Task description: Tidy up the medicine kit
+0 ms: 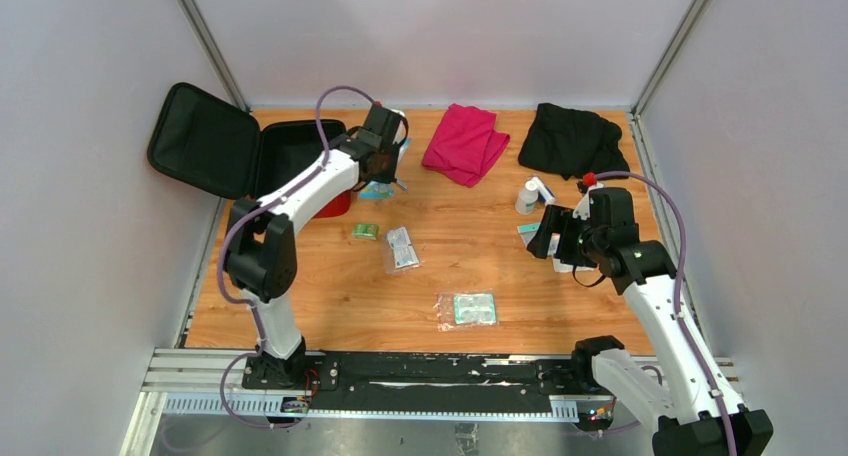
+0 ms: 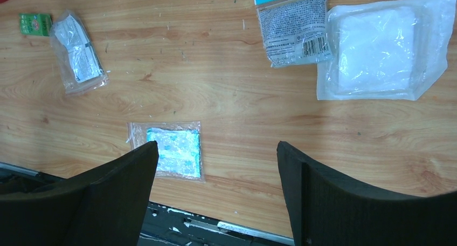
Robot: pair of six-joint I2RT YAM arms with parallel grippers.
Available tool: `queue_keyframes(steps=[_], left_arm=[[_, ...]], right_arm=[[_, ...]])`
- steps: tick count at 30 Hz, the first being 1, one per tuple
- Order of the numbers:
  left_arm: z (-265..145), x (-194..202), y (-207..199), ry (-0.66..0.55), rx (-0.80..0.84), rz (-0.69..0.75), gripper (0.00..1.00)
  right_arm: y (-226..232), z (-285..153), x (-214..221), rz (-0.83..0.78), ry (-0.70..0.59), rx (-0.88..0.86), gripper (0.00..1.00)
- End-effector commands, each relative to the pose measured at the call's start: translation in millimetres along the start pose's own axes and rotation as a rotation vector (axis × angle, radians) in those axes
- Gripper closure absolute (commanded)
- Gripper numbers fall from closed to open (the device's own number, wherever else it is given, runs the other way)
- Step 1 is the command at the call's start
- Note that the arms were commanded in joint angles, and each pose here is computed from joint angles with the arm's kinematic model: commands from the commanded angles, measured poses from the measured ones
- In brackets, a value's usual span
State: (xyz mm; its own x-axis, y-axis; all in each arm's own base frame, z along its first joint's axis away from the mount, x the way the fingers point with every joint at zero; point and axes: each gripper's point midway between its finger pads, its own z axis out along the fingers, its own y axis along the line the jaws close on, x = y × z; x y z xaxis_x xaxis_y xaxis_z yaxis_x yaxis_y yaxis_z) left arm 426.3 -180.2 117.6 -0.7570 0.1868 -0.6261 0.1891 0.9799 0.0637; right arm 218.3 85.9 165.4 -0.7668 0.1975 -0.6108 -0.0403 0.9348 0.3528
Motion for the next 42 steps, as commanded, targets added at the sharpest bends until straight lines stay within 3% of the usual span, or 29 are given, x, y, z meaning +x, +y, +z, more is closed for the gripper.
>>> queue_keyframes(steps=[1, 5, 11, 19, 21, 29, 35, 42], left_arm=[[-50, -43, 16, -0.129, 0.01, 0.012, 0.87], [-62, -53, 69, -0.155, -0.063, -0.069, 0.86], [-41, -32, 153, -0.067, -0.245, -0.134, 0.85], [13, -4, 195, 0.067, -0.321, -0.176, 0.86], [26, 0, 198, 0.088, -0.314, -0.184, 0.85], [29, 4, 204, 0.107, -0.342, -0.207, 0.6], [-33, -29, 179, -0.061, -0.216, -0.323, 0.46], [-113, -6, 122, -0.261, 0.062, -0.447, 0.3]], right_arm=[[5, -7, -6, 0.025, -0.014, -0.019, 0.15], [6, -9, -5, 0.023, -0.012, -0.024, 0.15], [7, -14, -4, 0.014, -0.007, -0.029, 0.15], [8, -13, -3, 0.011, 0.009, -0.034, 0.15], [7, -12, -1, 0.011, 0.016, -0.033, 0.15], [9, -7, 3, 0.025, 0.031, -0.051, 0.16], [31, 5, -3, 0.047, 0.027, -0.175, 0.16], [72, 32, -7, 0.009, 0.098, -0.262, 0.2]])
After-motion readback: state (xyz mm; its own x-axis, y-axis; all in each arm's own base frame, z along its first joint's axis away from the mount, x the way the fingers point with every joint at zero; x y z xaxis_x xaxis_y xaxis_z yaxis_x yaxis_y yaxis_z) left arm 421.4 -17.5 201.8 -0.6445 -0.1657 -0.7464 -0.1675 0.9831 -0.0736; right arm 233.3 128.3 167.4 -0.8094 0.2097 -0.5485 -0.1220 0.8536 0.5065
